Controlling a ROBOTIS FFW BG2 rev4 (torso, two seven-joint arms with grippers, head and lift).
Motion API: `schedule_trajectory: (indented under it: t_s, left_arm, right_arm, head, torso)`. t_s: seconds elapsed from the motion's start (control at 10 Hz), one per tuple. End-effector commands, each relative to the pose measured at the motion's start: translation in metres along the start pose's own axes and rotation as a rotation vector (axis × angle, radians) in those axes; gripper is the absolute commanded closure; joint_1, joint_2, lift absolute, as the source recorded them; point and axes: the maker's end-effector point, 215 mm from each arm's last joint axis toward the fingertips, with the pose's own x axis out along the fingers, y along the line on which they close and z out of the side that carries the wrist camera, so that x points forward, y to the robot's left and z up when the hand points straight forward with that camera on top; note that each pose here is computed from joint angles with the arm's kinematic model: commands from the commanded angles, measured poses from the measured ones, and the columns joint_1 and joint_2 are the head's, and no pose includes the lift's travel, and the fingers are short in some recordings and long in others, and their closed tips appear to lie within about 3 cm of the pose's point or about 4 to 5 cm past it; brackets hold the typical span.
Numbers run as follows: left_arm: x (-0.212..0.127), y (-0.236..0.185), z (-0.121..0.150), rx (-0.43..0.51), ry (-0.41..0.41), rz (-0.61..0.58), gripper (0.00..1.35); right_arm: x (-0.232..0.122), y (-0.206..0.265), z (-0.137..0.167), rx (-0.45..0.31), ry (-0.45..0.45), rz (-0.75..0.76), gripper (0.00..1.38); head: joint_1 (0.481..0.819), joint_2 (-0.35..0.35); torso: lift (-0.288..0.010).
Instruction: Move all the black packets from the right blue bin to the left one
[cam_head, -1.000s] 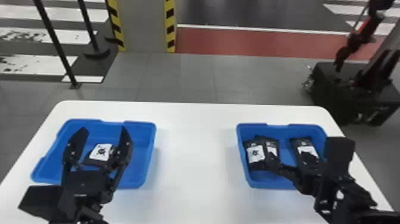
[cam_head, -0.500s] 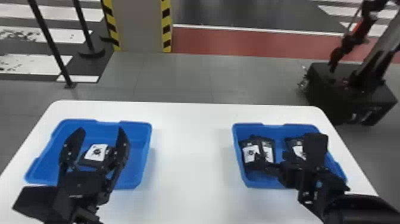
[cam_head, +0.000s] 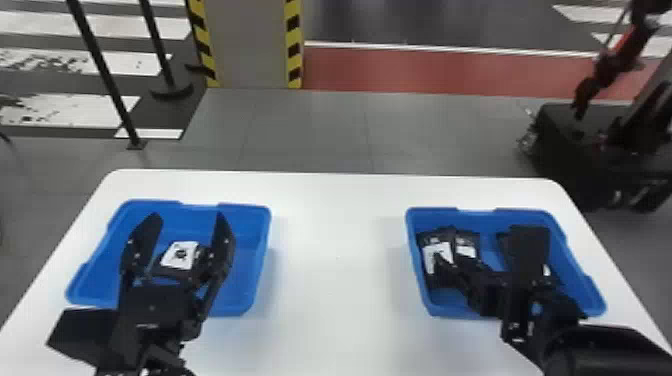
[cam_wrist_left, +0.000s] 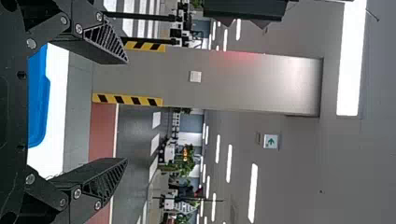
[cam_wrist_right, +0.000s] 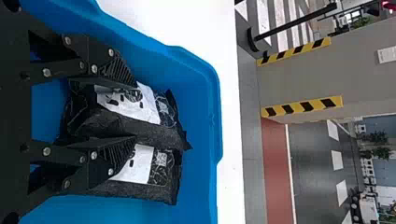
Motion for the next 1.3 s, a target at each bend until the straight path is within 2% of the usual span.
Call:
schedule_trajectory:
  t_s: [0.0,0.3,0.5,0.7,0.9,1.0,1.2]
  left_arm:
    - [-0.001,0.001,-0.001,-0.002,0.002,0.003,0.31]
    - [-0.001,0.0,0.0,-0.01,-0.002,0.001,0.31]
    - [0.0,-0.002,0.006,-0.016,-0.021,-0.003,0.31]
    - [0.002,-0.007,0.008,0.001,-0.027,-0.015,0.31]
    - [0.002,-0.004,0.007,-0.007,-0.021,-0.009,0.31]
    - [0.002,-0.005,0.006,-0.027,-0.018,-0.008,0.31]
    - [0.007,-0.013,0.012,-0.036,-0.034,-0.022,0.31]
  right_arm:
    - [-0.001,0.006,0.002,0.013,-0.017,0.01,1.13]
    - [0.0,0.012,-0.006,0.06,-0.02,0.038,1.13]
    - [-0.022,0.027,0.001,0.079,-0.062,0.069,1.13]
    - [-0.073,0.037,0.03,0.046,-0.151,0.034,1.13]
    - [-0.107,0.053,0.073,0.033,-0.253,0.063,1.13]
    - [-0.116,0.073,0.096,0.032,-0.3,0.132,1.13]
    - [-0.102,0.112,0.124,0.074,-0.35,0.364,1.13]
  head:
    - [0.695,-0.022]
    - [0.695,-0.012]
    - [0.695,-0.007]
    - [0.695,-0.006]
    - [0.695,-0.012]
    - [0.695,-0.006]
    - [0.695,0.025]
  torso:
    - [-0.11]
    - [-0.11]
    - [-0.11]
    - [-0.11]
    - [-0.11]
    - [-0.11]
    - [-0.11]
